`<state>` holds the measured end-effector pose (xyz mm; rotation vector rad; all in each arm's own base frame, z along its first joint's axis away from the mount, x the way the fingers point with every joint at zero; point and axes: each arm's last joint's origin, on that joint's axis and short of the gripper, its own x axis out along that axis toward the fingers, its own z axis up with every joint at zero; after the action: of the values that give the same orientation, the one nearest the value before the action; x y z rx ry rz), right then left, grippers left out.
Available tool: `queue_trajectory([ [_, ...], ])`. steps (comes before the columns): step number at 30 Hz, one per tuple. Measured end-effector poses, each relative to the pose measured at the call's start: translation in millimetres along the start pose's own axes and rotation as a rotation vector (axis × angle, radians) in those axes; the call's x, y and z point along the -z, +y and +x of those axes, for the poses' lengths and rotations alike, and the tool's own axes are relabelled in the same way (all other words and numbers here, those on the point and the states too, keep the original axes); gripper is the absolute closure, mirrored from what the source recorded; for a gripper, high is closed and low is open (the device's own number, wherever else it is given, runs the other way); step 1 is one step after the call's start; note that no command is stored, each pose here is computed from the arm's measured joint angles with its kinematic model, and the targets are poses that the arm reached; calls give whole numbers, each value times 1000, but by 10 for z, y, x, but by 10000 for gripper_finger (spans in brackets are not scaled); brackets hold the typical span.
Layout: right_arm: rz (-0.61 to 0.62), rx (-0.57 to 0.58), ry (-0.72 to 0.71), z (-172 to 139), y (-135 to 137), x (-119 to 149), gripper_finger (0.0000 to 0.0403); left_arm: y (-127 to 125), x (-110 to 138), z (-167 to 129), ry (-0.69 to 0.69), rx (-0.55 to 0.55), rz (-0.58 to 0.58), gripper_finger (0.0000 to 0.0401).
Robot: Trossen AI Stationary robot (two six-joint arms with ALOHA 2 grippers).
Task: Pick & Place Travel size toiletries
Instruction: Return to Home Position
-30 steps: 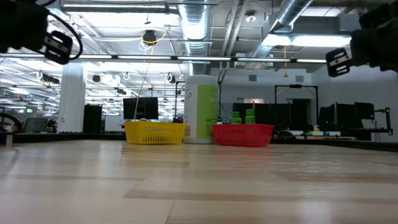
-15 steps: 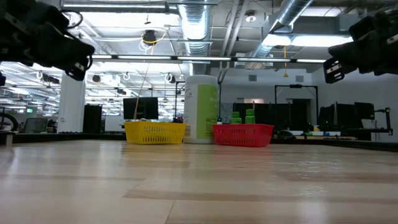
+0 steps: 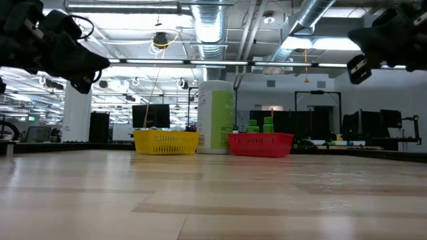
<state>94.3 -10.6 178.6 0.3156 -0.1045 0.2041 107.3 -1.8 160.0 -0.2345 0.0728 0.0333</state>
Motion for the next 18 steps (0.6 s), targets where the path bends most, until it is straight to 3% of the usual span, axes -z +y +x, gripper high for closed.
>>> queue_trajectory([
  [4, -38, 75, 24, 43, 80, 83, 396, -7, -29, -1, -30, 7, 25, 390],
  [8, -182, -15, 87, 46, 154, 148, 396, -7, -28, 0, -30, 6, 35, 390],
  [12, -274, 3, 90, 46, 128, 146, 396, -6, -30, -1, -33, 1, 47, 390],
  [18, -302, 83, 86, 35, 48, 127, 396, -7, -30, -1, -32, 3, 75, 390],
])
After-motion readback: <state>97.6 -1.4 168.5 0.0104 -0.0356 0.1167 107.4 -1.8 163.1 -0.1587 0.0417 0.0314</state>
